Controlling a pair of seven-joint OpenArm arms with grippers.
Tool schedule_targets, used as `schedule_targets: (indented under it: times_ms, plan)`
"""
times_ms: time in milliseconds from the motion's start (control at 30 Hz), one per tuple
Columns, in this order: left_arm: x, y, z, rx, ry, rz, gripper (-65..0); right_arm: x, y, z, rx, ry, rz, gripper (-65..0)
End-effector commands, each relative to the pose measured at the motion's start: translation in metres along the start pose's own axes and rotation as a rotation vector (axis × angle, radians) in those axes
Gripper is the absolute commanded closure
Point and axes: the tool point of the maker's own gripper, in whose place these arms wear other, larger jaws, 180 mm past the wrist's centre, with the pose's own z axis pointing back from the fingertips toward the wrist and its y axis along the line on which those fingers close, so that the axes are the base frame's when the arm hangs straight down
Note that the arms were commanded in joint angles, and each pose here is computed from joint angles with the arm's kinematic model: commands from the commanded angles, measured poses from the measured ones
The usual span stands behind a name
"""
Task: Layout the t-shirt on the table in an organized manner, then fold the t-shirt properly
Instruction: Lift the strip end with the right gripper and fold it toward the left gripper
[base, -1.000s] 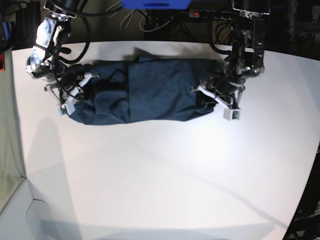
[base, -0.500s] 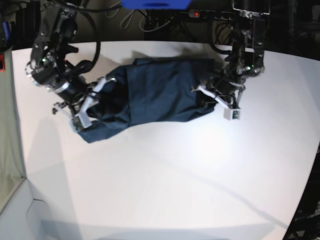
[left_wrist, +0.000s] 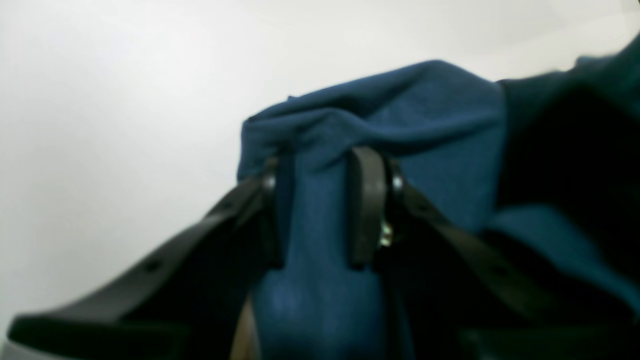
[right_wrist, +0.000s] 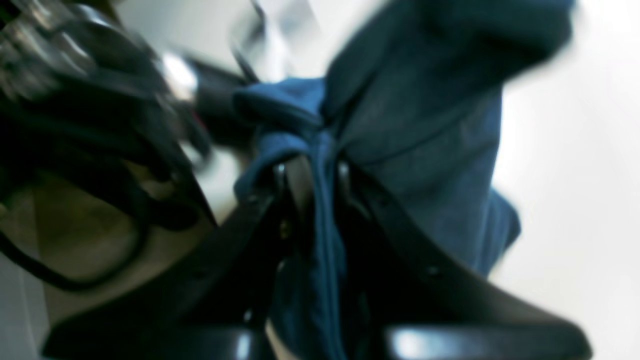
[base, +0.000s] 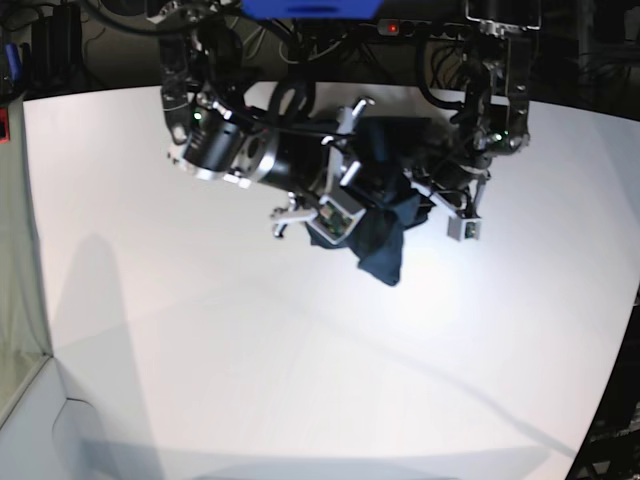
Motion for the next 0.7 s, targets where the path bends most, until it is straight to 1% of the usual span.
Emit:
schedule_targets:
  times_ms: [0,100,167,233,300,367,467,667]
  plan:
    - [-0.001,0.002,0.002,0.009,0.016,-0.011,-19.1,0.016,0.003,-0.005,0.026,-0.046,0.018,0.0]
    - [0.012,-0.003,0.009,-0.001,-0.021,-0.027,-19.1,0.012,0.002,-0.015,0.05,-0.02,0.031,0.0]
    - [0.025,-0.003,0.016,0.004,-0.061,-0.029,-19.1,0.008,-0.002,-0.02,0.054,-0.002,0.025,0.0]
    - [0.03,-0.001,0.022,0.013,-0.081,-0.028,-19.2,0.002,-0.009,-0.022,0.051,0.019,0.027,0.0]
    - [0.038,-0.001,0.026,0.017,-0.104,-0.032,-21.6,-0.002,-0.014,-0.022,0.047,0.036,0.034,0.0]
    - [0.041,0.003,0.029,0.027,-0.115,-0.031,-25.4,-0.008,-0.018,-0.018,0.039,0.055,0.044,0.0]
    - [0.037,0.014,0.035,0.054,-0.114,-0.02,-30.4,-0.017,-0.023,-0.013,0.03,0.084,0.059,0.0]
    - [0.042,0.027,0.041,0.082,-0.135,0.001,-31.4,-0.031,-0.032,-0.004,0.014,0.131,0.083,0.0]
